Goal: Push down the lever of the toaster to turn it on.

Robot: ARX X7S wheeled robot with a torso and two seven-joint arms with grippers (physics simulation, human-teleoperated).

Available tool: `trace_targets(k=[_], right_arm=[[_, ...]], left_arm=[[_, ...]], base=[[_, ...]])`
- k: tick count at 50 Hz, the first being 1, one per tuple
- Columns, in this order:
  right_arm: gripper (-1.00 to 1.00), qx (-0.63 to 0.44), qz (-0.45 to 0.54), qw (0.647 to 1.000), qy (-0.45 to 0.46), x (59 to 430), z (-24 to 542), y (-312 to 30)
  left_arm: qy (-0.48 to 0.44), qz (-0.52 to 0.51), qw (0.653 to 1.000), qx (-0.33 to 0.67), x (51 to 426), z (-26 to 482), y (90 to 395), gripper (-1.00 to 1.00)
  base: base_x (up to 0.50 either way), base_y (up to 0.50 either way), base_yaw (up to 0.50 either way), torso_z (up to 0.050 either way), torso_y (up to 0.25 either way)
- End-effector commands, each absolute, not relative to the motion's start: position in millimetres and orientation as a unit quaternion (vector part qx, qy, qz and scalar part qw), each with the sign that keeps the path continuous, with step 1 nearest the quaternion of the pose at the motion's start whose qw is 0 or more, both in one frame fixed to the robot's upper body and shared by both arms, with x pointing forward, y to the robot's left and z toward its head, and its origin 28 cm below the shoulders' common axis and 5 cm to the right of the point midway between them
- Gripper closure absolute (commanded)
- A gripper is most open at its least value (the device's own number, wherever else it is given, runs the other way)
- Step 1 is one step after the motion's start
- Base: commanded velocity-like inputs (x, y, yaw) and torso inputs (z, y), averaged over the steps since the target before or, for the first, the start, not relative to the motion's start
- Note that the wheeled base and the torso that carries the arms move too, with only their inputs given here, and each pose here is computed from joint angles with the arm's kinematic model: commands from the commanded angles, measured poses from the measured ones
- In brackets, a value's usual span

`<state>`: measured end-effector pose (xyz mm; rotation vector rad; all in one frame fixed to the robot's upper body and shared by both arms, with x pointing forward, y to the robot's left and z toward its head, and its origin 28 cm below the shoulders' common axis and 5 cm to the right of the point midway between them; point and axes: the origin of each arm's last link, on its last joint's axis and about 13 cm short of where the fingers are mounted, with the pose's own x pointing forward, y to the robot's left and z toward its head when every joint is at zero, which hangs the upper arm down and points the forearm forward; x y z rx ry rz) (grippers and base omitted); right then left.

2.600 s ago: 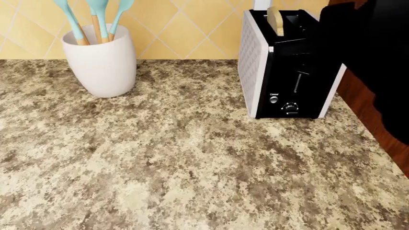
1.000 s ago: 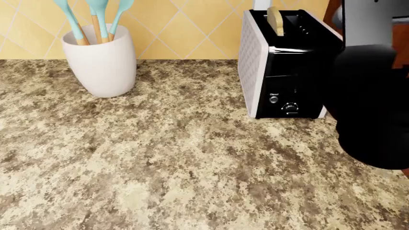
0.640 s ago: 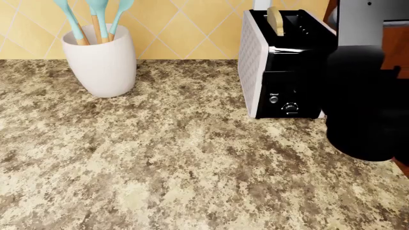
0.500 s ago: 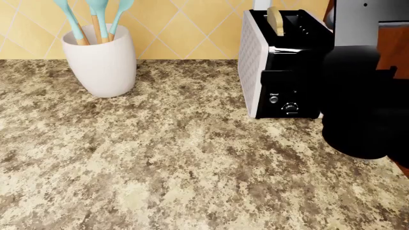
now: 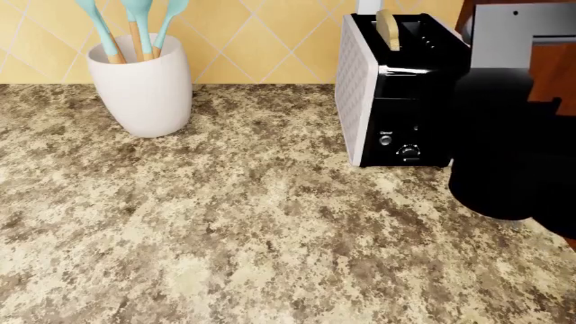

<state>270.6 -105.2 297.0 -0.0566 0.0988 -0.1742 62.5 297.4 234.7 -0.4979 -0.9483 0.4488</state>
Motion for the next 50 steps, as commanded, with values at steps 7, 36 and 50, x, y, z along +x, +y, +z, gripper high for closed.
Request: trace_targets(k=[7, 36, 50], right_arm=[[1.00, -0.032, -0.107, 0.993, 0.042, 275, 294, -107], [1.00, -0.040, -0.120, 0.991, 0.051, 282, 282, -106], [1.00, -0.054, -0.125, 0.989, 0.059, 284, 275, -106]], left_arm=[[-0.447, 0.211, 0.837, -0.234, 63, 235, 297, -1.00], [-0.448, 0.211, 0.837, -0.234, 63, 236, 297, -1.00], [-0.447, 0.210, 0.837, -0.234, 63, 235, 297, -1.00]], base=[[0.00, 0.00, 0.00, 0.000, 0.000], [0.00, 0.00, 0.00, 0.000, 0.000], [0.00, 0.00, 0.00, 0.000, 0.000]])
